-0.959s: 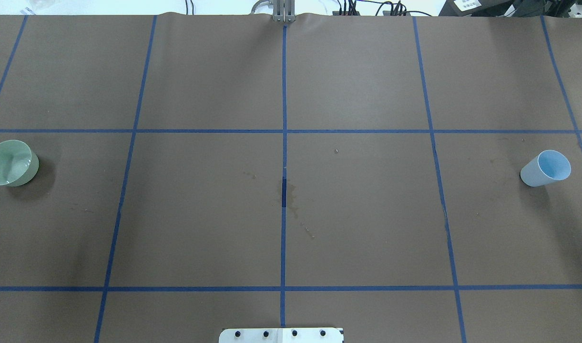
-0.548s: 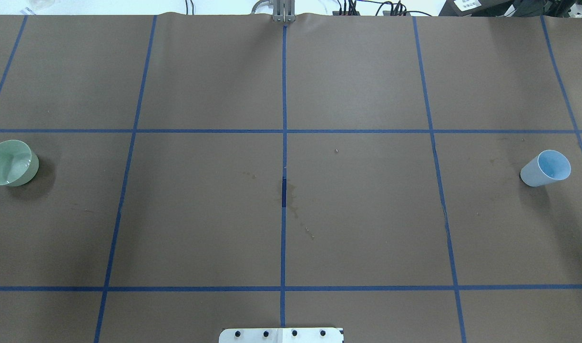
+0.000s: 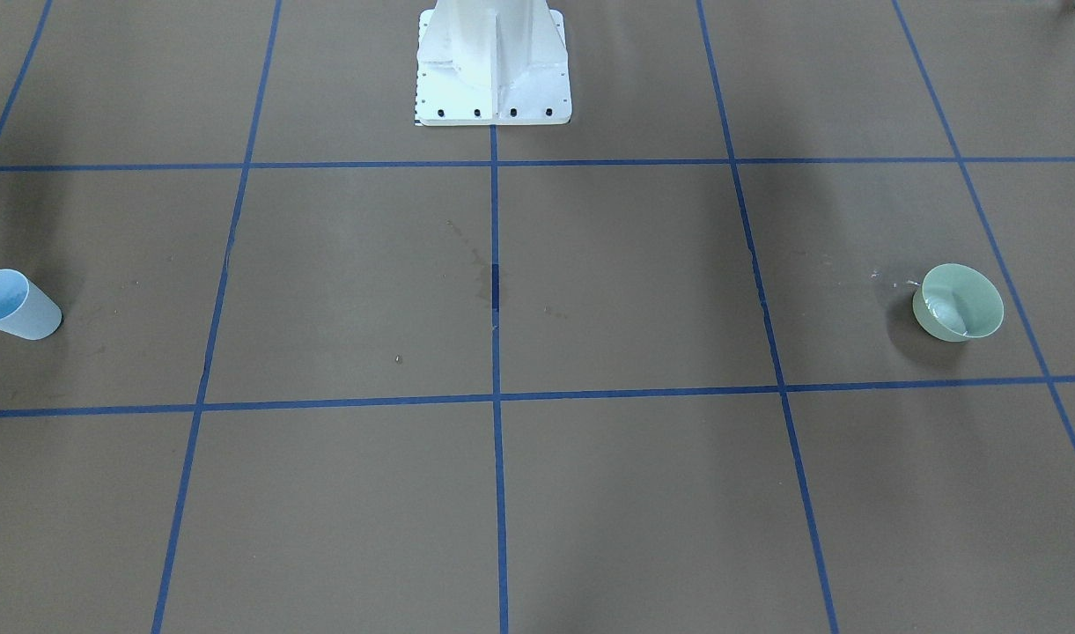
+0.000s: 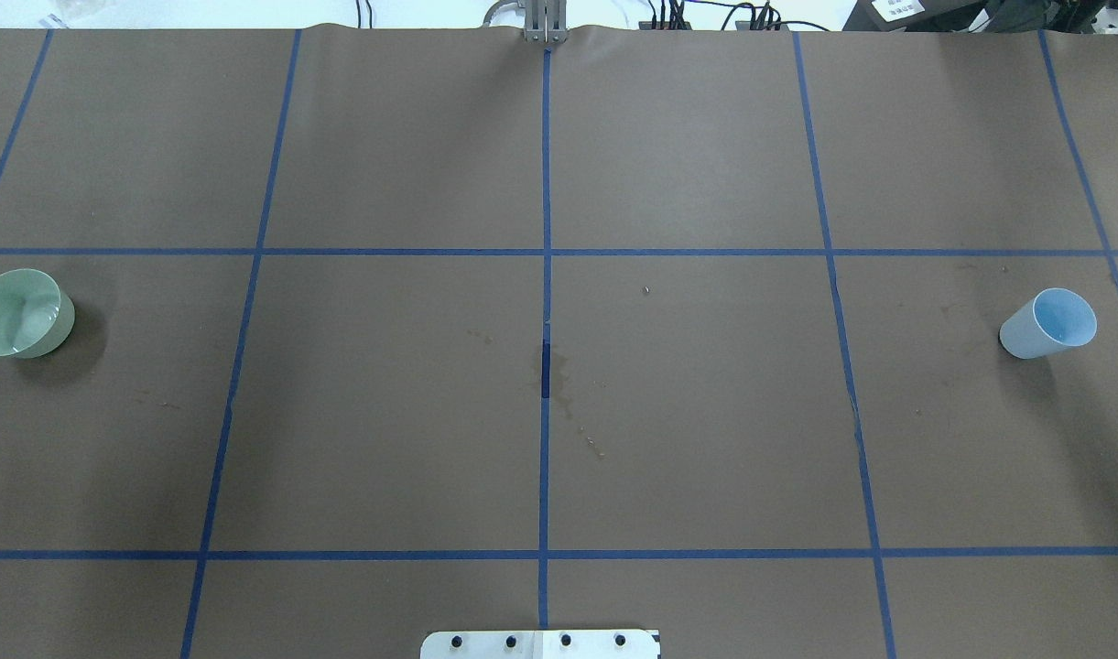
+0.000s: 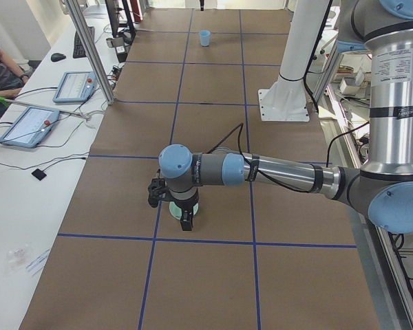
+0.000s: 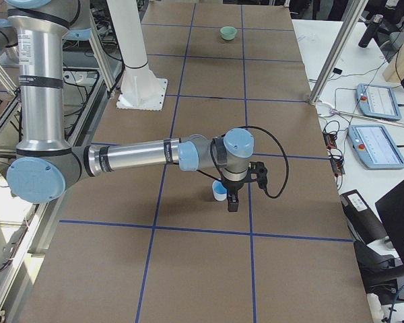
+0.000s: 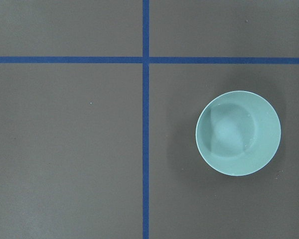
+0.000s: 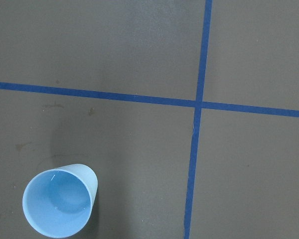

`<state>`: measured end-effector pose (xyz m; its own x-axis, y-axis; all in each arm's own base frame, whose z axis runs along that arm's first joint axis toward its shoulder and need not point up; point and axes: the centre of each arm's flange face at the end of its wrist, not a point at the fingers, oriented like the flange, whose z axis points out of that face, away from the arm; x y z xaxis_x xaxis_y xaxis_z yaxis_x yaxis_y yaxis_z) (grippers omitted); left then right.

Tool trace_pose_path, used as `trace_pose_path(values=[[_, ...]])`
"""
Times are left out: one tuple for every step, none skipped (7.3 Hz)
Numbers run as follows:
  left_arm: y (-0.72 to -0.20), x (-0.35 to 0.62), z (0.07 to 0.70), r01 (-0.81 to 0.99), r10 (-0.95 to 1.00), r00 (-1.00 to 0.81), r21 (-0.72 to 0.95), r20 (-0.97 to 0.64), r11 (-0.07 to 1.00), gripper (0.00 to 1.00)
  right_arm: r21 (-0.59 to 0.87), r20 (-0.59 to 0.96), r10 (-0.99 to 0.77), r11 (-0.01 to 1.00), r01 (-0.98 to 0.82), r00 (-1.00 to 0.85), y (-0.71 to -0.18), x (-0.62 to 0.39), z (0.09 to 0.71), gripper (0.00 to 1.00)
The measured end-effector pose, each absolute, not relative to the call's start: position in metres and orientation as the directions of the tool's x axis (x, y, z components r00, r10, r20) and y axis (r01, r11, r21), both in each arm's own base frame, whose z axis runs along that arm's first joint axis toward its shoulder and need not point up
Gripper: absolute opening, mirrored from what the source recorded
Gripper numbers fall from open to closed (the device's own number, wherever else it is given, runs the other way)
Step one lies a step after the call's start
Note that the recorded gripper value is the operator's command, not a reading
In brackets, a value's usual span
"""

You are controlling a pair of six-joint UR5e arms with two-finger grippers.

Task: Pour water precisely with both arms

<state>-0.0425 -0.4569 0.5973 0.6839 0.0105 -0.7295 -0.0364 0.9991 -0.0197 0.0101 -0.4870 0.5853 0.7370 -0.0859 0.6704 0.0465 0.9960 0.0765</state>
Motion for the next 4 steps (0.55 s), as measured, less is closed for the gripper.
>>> trace_pose_path(values=[[-0.459,-0.041,0.596,-0.039,0.023,0.682,-0.005,-0.731,0.999,1.00,0.077,0.671,-0.086,0.996,0.046,0.737,-0.487,0.010,0.585,1.00],[-0.462,-0.035,0.594,-0.050,0.057,0.680,0.031,-0.731,0.998,1.00,0.077,0.671,-0.087,0.996,0.047,0.736,-0.487,0.010,0.585,1.00],[-0.469,-0.017,0.595,-0.074,0.091,0.678,0.055,-0.730,0.996,1.00,0.076,0.671,-0.086,0.996,0.048,0.736,-0.487,0.010,0.586,1.00],[-0.482,0.012,0.600,-0.100,0.111,0.675,0.058,-0.730,0.993,1.00,0.070,0.670,-0.083,0.996,0.048,0.738,-0.487,0.010,0.588,1.00]])
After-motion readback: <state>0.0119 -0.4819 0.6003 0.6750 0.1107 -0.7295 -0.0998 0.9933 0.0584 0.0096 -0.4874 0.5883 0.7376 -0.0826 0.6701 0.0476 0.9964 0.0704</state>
